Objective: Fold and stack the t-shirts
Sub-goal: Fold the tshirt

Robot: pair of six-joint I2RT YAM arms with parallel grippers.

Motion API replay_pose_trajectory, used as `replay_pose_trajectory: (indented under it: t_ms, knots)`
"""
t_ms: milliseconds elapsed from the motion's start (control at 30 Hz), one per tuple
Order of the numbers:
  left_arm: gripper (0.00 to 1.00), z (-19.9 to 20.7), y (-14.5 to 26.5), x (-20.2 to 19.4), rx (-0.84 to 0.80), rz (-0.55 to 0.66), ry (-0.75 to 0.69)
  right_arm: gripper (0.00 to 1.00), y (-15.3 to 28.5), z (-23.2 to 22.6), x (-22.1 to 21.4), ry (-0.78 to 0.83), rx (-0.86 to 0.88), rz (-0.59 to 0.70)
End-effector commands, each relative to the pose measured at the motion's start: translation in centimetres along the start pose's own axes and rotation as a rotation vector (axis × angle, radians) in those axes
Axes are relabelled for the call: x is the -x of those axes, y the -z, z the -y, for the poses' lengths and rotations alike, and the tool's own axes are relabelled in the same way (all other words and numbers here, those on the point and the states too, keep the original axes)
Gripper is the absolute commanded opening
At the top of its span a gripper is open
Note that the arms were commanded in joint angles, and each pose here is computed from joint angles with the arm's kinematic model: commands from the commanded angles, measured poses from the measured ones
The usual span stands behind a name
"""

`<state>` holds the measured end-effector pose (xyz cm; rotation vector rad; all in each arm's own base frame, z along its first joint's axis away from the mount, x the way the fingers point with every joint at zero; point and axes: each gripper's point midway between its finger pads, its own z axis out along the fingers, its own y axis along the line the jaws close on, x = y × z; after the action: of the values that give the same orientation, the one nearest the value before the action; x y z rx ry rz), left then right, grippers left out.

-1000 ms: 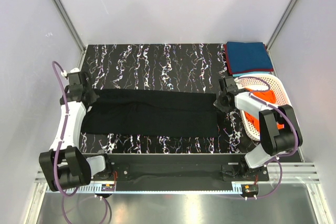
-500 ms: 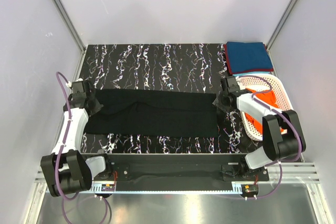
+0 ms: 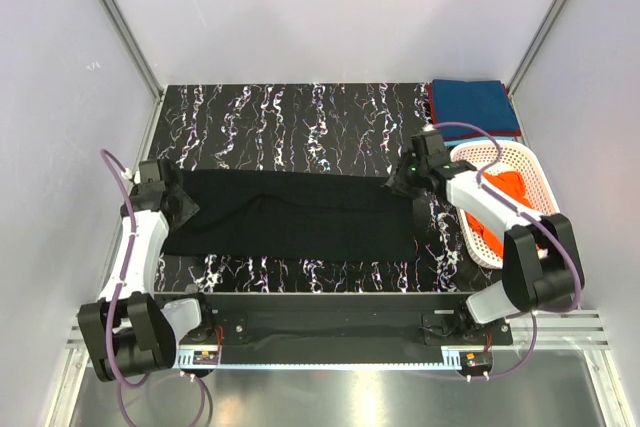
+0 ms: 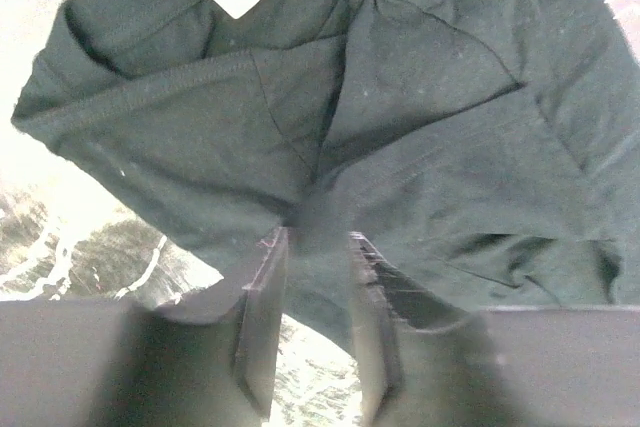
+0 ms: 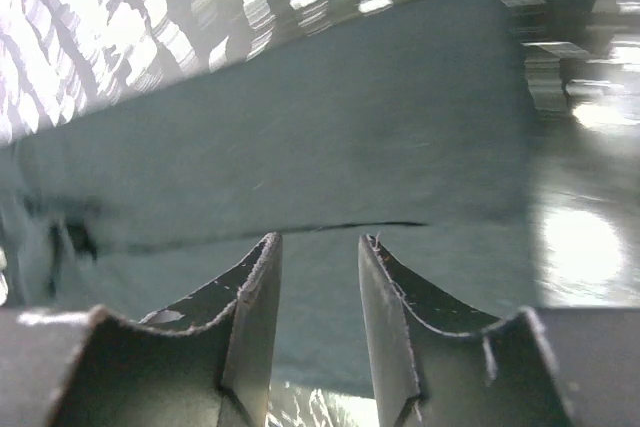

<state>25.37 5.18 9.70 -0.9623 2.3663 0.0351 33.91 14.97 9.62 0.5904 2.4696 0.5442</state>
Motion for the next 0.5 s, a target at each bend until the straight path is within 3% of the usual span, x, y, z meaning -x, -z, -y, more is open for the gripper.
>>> replay_pose_trajectory:
  t_ms: [0,167,467]
  knots:
    - [0.42,-0.2,1.4,0.7,0.014,0.019,0.089,0.45,-0.1,-6.2,-0.7,0.168,0.201,-0.033]
    - [0.50,1.4,3.2,4.7,-0.034,0.130,0.130,0.37,-2.6,-12.3,-2.8,0.283,0.272,-0.085]
    - [0.49,6.0,-1.6,1.5,-0.269,-0.124,0.023,0.26,-6.4,-23.7,-9.0,0.467,0.491,-0.169]
